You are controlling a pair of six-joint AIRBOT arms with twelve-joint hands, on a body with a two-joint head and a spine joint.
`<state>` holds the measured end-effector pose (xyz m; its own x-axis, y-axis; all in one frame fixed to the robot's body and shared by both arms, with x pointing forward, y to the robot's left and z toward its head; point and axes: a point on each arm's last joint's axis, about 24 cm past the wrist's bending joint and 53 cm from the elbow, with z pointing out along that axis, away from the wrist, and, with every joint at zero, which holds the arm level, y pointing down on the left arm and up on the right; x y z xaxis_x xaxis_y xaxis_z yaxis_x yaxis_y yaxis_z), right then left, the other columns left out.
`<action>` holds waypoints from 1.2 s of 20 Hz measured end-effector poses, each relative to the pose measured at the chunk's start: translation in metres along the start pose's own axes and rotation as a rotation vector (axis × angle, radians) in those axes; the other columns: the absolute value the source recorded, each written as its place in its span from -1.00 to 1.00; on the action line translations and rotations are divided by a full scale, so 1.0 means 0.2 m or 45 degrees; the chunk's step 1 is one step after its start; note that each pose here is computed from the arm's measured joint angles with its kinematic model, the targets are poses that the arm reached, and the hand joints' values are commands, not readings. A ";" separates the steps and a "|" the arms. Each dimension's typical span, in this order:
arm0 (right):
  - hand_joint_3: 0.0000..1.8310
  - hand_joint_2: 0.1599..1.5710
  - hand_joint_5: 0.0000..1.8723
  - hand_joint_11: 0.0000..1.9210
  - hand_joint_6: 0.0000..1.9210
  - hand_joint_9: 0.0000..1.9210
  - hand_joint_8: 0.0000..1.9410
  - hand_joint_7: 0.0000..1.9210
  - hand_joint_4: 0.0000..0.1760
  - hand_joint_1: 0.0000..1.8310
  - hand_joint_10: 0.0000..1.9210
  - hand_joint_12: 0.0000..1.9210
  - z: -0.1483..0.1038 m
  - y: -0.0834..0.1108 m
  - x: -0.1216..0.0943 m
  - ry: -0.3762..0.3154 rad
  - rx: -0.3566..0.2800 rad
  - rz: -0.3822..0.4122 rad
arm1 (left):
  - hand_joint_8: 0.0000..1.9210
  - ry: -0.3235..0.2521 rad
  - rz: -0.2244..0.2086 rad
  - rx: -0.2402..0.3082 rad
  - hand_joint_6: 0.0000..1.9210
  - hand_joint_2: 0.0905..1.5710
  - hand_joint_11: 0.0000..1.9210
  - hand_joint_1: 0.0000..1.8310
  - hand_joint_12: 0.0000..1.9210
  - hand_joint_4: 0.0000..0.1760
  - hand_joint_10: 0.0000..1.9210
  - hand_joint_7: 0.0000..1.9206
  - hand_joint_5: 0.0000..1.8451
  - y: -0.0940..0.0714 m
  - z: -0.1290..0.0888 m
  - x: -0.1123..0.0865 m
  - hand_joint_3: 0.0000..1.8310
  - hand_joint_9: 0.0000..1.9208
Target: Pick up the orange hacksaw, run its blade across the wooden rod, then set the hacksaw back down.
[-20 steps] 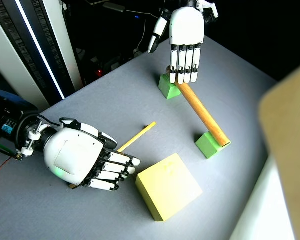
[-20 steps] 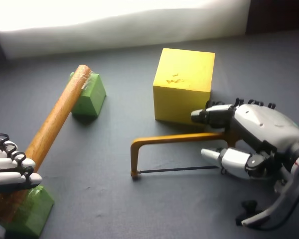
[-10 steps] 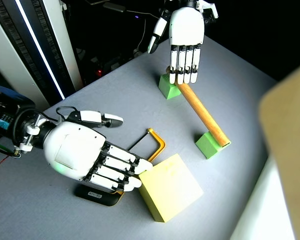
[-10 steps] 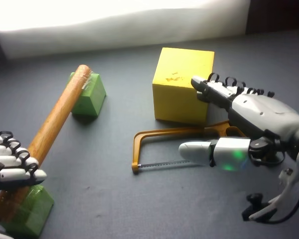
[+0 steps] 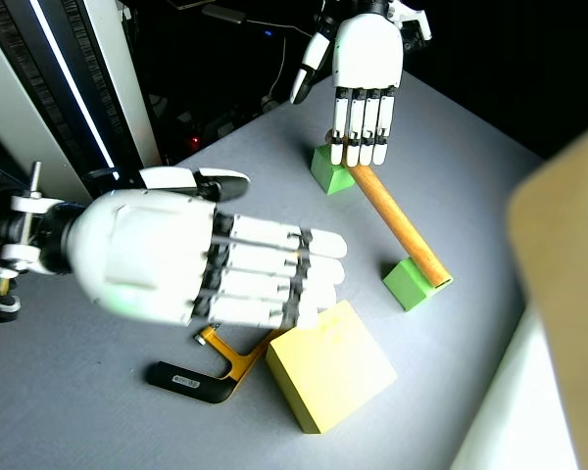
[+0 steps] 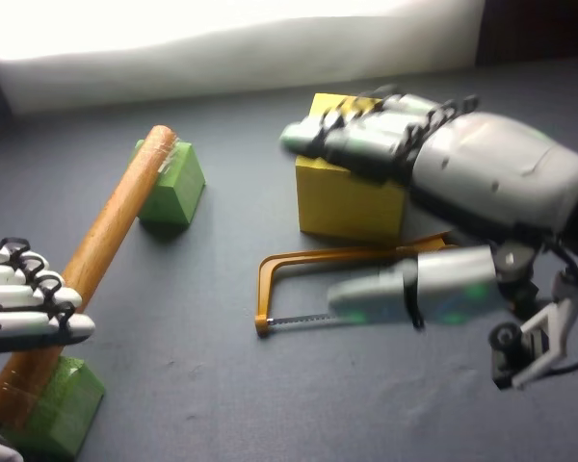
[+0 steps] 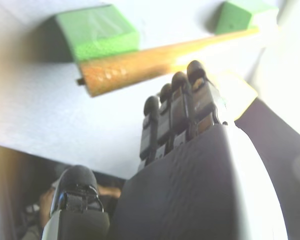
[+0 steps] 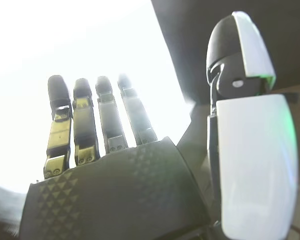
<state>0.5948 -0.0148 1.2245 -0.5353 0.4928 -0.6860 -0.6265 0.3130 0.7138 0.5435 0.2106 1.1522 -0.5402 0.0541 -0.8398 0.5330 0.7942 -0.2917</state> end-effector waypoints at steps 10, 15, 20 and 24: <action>-1.00 0.54 -0.25 0.25 0.73 0.15 0.96 -0.01 -1.00 -0.49 0.99 1.00 -0.21 0.14 0.22 0.488 -0.456 -0.503 | 0.35 -0.193 -0.058 0.385 0.43 0.66 -0.29 -0.64 0.81 -1.00 0.59 -0.16 -0.31 -0.28 -0.08 -0.21 -1.00 -0.20; -0.99 0.69 0.15 0.72 1.00 0.54 1.00 0.33 -1.00 -0.60 1.00 1.00 -0.26 0.11 0.05 0.433 -0.485 -0.571 | 1.00 -0.252 -0.033 0.523 1.00 0.66 0.42 -0.46 1.00 -1.00 1.00 0.31 0.31 -0.35 -0.14 -0.28 -1.00 0.36; -0.98 0.79 0.20 0.72 1.00 0.55 1.00 0.38 -1.00 -0.66 1.00 1.00 -0.22 0.16 0.06 0.425 -0.535 -0.578 | 1.00 -0.260 -0.033 0.594 1.00 0.68 0.53 -0.42 1.00 -1.00 1.00 0.43 0.41 -0.41 -0.15 -0.28 -1.00 0.47; -1.00 0.87 0.17 0.68 1.00 0.52 1.00 0.32 -1.00 -0.65 1.00 1.00 -0.17 0.23 0.02 0.385 -0.573 -0.570 | 1.00 -0.261 -0.035 0.620 1.00 0.71 0.49 -0.39 1.00 -1.00 1.00 0.40 0.39 -0.43 -0.16 -0.28 -1.00 0.42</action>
<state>0.5445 -0.0260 1.2493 -0.2639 0.1273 -0.9561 -0.9622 0.0348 0.2703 0.5072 0.1581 1.2377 -0.4454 -0.1210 -0.8871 0.7877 0.4181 -0.4525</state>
